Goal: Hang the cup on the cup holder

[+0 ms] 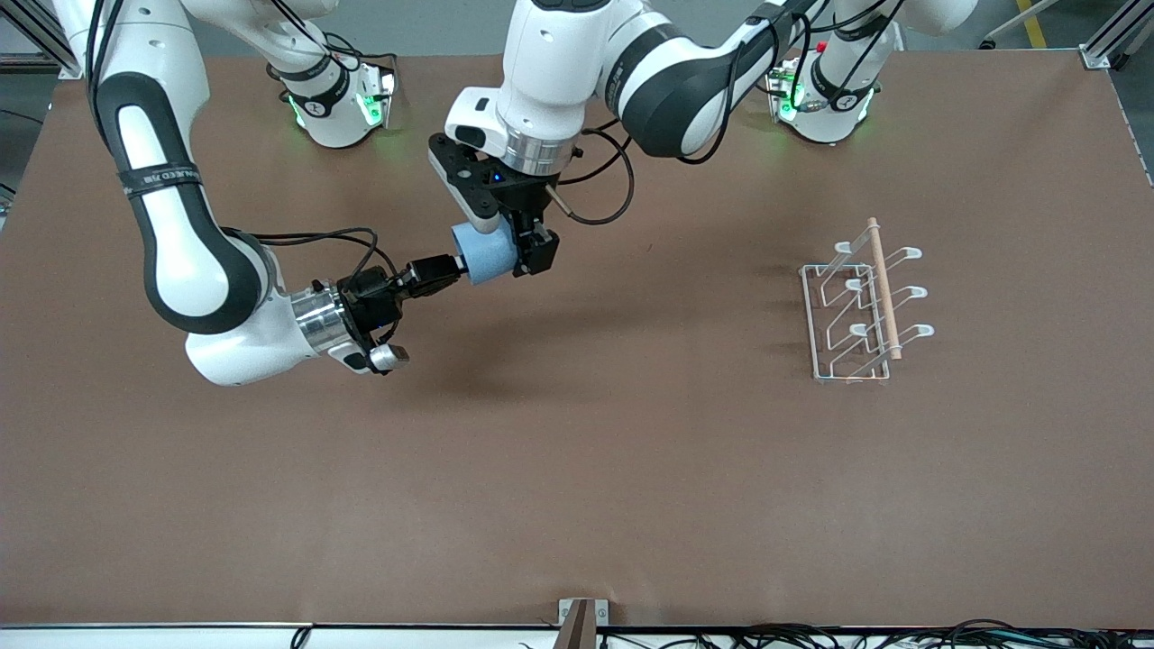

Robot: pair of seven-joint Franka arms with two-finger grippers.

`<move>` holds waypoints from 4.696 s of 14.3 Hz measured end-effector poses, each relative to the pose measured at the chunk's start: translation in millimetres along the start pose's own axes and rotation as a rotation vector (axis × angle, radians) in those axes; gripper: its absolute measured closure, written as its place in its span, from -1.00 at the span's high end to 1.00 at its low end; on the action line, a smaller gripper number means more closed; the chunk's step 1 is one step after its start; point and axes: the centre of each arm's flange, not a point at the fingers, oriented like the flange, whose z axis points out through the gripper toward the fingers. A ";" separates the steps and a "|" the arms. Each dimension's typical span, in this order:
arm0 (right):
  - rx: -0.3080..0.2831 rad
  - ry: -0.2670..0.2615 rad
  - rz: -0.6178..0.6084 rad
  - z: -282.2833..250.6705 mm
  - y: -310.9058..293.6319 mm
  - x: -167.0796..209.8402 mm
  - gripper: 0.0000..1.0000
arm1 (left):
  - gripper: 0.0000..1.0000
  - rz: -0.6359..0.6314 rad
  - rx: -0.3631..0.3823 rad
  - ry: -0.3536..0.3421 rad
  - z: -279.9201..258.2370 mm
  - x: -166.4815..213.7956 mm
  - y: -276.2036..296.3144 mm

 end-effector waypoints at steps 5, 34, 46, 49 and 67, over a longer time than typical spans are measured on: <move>-0.051 0.058 -0.002 -59.8 8.2 -6.9 0.34 | 0.54 -0.036 0.082 -0.168 4.6 -27.0 -58.7; -1.297 0.724 0.140 -174.9 -215.3 -131.5 1.00 | 0.54 0.417 0.341 -1.620 157.5 -283.9 -230.8; -1.331 0.746 0.184 -198.2 -230.4 -176.3 1.00 | 0.54 0.342 0.452 -1.617 219.5 -309.2 -230.6; -1.342 0.714 0.206 -216.7 -223.6 -193.7 1.00 | 0.99 0.295 0.492 -1.590 219.2 -308.8 -233.9; -1.358 0.685 0.170 -222.4 -216.7 -219.8 1.00 | 1.00 -0.938 0.289 -0.738 -44.2 -232.8 -316.8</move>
